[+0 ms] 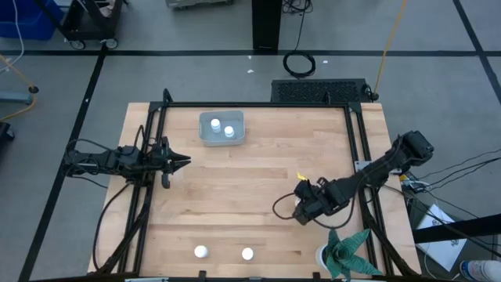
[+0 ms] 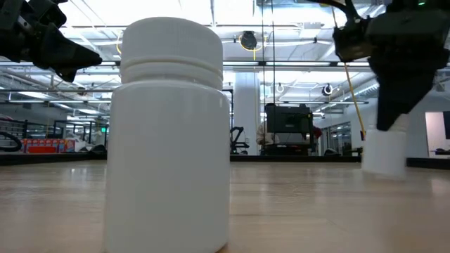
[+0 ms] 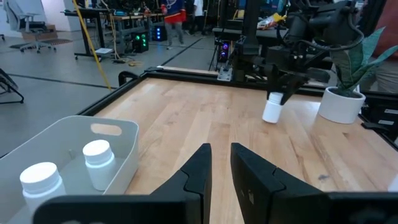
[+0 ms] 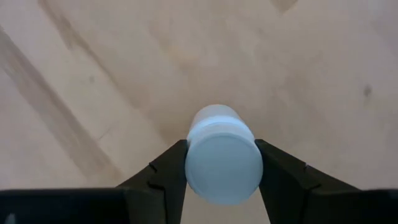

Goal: Pick and place pill bottles into a basket
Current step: Put the white medicine bottle into the gray bin

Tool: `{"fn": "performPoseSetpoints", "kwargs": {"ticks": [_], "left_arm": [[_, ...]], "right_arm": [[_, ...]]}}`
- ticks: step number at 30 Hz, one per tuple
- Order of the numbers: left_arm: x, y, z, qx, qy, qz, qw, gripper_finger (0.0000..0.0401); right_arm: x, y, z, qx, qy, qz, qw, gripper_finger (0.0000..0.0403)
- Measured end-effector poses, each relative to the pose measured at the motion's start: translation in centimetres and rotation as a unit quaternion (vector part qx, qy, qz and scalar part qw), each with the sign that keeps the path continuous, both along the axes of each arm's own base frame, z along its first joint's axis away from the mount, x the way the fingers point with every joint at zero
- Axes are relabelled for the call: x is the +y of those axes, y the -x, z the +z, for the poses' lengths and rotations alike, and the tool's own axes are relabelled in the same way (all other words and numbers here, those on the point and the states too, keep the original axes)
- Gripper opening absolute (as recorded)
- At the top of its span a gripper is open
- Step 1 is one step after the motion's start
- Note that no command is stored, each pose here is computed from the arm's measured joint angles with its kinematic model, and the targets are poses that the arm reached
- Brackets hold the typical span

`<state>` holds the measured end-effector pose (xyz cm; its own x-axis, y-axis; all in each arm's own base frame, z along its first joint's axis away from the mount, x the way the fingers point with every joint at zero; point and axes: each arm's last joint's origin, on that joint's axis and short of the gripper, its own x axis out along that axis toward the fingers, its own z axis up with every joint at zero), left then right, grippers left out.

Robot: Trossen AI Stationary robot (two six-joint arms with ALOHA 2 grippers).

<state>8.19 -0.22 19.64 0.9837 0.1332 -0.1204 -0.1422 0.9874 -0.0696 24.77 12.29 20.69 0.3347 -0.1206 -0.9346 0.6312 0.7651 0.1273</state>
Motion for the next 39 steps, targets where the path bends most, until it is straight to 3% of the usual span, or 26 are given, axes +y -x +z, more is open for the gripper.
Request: {"fn": "performPoseSetpoints", "kwargs": {"ticks": [7, 14, 24, 30, 35, 39], "left_arm": [[0.0, 0.0, 0.0, 0.0, 0.001, 0.0, 1.0, 0.0067], [0.0, 0.0, 0.0, 0.0, -0.003, -0.001, 1.0, 0.0067], [0.0, 0.0, 0.2, -0.008, -0.003, -0.003, 1.0, 0.0067], [0.0, 0.0, 0.2, -0.008, -0.005, -0.002, 1.0, 0.0067], [0.0, 0.0, 0.2, -0.008, -0.005, -0.003, 1.0, 0.0067], [0.0, 0.0, 0.2, -0.008, -0.005, -0.004, 1.0, 0.0067]], "right_arm": [[-1.9, -1.0, 1.0, -0.045, 0.042, 0.012, 0.998, 0.0155], [-4.7, -2.3, 3.5, -0.134, 0.09, 0.037, 0.986, 0.0152], [-9.1, -5.6, 7.3, -0.3, 0.205, 0.072, 0.929, 0.0151], [-12.4, -6.7, 8.7, -0.357, 0.238, 0.071, 0.901, 0.0154], [-14.5, -7.0, 9.2, -0.383, 0.244, 0.079, 0.887, 0.0151], [-14.9, -7.0, 9.1, -0.38, 0.248, 0.078, 0.888, 0.0155]]}}
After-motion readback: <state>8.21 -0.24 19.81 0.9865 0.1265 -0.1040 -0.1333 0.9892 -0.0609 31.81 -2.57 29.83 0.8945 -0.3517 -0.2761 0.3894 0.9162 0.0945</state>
